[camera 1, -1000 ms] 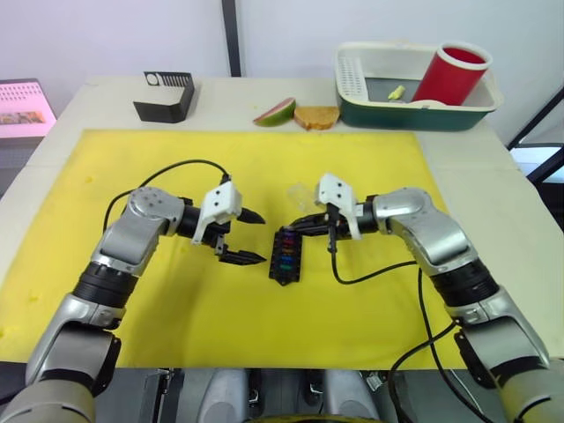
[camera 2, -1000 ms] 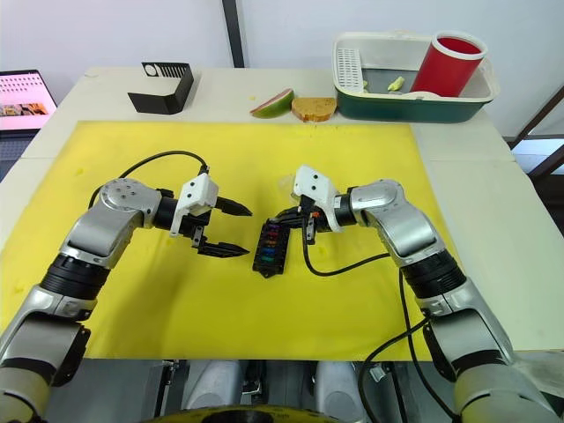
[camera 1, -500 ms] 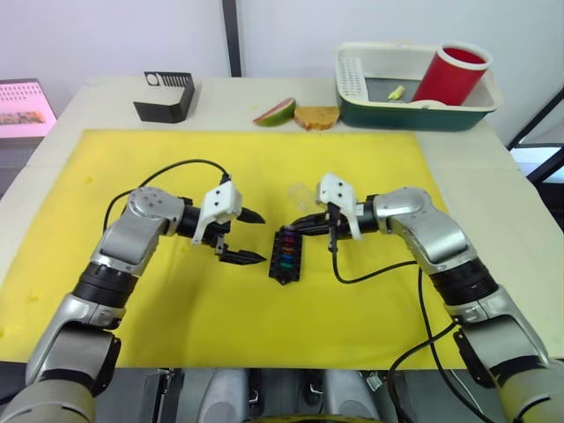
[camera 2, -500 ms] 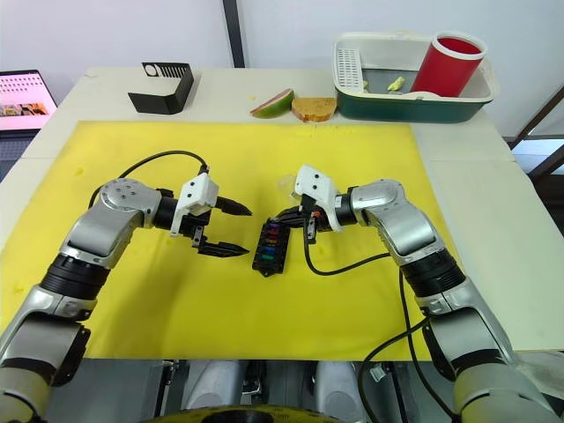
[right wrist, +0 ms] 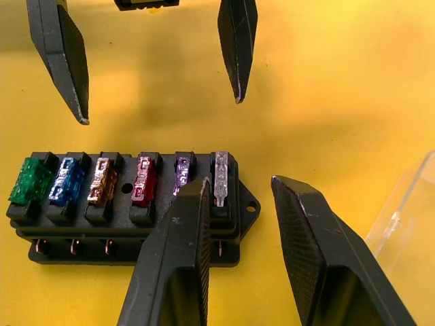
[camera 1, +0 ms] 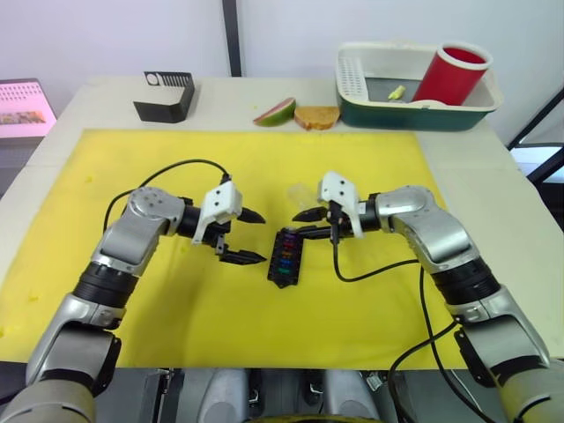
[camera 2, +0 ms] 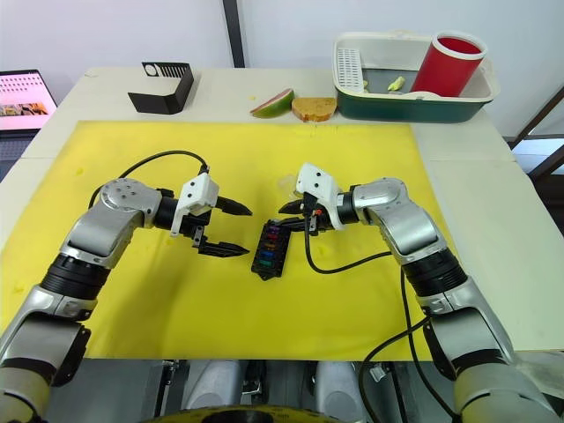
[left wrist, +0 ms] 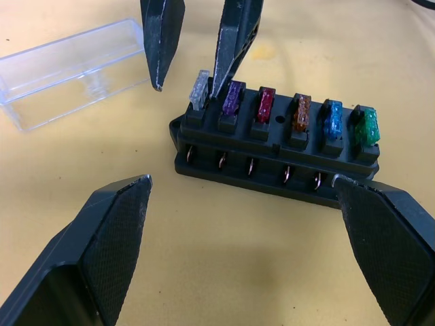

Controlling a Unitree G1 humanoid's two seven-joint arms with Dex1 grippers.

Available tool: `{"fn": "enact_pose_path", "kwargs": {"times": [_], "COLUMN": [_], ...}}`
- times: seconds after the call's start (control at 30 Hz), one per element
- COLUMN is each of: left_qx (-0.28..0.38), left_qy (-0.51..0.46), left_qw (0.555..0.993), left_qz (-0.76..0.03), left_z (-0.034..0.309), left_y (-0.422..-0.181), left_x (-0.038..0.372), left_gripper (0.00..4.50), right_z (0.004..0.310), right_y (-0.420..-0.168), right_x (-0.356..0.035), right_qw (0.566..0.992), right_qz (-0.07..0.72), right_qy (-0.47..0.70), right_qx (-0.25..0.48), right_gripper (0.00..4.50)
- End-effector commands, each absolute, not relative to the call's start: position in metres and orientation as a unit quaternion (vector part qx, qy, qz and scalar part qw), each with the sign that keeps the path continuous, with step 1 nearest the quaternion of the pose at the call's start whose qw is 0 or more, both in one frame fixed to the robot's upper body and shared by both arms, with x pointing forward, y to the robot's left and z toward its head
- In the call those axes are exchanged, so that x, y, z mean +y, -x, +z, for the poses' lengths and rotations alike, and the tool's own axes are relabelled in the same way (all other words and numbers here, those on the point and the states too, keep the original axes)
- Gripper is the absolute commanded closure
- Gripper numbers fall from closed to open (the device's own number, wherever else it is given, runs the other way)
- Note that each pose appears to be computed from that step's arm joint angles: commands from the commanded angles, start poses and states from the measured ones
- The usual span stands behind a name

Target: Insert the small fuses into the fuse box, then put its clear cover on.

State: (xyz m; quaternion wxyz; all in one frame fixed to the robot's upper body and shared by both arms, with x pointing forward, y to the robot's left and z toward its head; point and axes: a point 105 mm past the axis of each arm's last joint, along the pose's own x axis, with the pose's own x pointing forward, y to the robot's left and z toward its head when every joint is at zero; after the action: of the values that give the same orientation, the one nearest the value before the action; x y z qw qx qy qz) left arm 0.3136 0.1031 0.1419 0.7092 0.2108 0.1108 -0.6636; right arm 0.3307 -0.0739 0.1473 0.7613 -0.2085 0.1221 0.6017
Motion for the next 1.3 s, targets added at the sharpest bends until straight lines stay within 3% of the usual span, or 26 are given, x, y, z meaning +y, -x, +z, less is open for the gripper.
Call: {"fn": "enact_pose_path", "kwargs": {"times": [0.03, 0.33, 0.43, 0.47, 1.3], "left_qx": [0.092, 0.089, 0.087, 0.088, 0.082], "left_qy": [-0.222, -0.221, -0.217, -0.216, -0.220], "left_qw": [0.707, 0.711, 0.714, 0.714, 0.712], "left_qz": [-0.665, -0.661, -0.660, -0.660, -0.661], "left_z": [0.151, 0.152, 0.153, 0.153, 0.152], "left_y": [-0.313, -0.315, -0.315, -0.315, -0.314], "left_x": [0.101, 0.102, 0.102, 0.102, 0.101], "left_gripper": [0.00, 0.00, 0.00, 0.00, 0.00], "right_z": [0.173, 0.189, 0.187, 0.185, 0.154], "right_y": [-0.330, -0.326, -0.324, -0.323, -0.322], "right_x": [-0.073, -0.072, -0.068, -0.067, -0.065], "right_qw": [0.759, 0.753, 0.752, 0.750, 0.750], "right_qz": [0.605, 0.616, 0.620, 0.622, 0.618], "right_qy": [0.225, 0.223, 0.217, 0.216, 0.214], "right_qx": [0.083, 0.062, 0.062, 0.063, 0.098], "right_gripper": [2.99, 2.99, 4.28, 4.41, 4.41]}}
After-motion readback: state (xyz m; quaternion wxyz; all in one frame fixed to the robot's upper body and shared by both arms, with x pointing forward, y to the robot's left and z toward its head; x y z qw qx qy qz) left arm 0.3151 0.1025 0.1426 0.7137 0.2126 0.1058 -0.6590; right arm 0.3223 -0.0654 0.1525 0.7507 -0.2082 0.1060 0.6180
